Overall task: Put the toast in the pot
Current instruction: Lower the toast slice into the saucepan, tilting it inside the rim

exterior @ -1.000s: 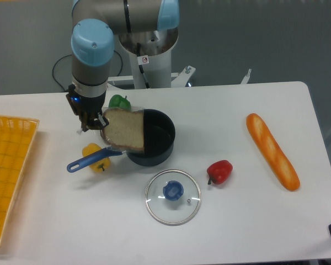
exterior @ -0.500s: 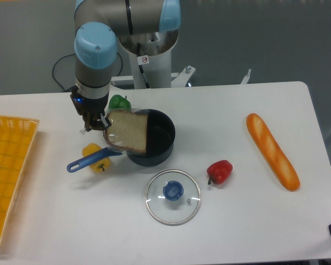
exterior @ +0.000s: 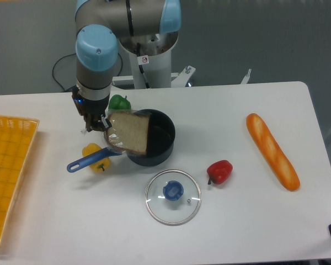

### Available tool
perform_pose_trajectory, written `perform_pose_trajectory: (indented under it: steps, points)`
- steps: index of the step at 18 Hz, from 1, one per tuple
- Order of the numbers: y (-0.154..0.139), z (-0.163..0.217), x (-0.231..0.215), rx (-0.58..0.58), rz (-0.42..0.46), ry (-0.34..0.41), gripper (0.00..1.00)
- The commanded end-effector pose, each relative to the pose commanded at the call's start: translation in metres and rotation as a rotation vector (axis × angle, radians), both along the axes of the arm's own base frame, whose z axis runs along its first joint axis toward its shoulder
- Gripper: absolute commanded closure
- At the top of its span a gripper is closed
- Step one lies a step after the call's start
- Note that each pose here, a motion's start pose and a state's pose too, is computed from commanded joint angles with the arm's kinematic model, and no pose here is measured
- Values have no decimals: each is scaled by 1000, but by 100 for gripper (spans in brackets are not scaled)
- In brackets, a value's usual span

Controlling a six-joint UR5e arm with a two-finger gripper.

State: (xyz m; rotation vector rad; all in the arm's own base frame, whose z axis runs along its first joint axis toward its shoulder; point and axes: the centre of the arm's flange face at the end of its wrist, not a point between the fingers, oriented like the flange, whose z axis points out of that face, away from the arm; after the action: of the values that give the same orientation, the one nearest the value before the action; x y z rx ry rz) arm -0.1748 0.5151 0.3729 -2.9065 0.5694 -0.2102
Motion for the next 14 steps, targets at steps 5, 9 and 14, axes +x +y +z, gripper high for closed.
perform_pose_trajectory:
  steps: [5,9,14]
  points:
    - [1,-1,1,-1,-12,2,96]
    - [2,-5,1,-4,-21,-1,89]
    - [2,-7,2,-9,-23,-2,70]
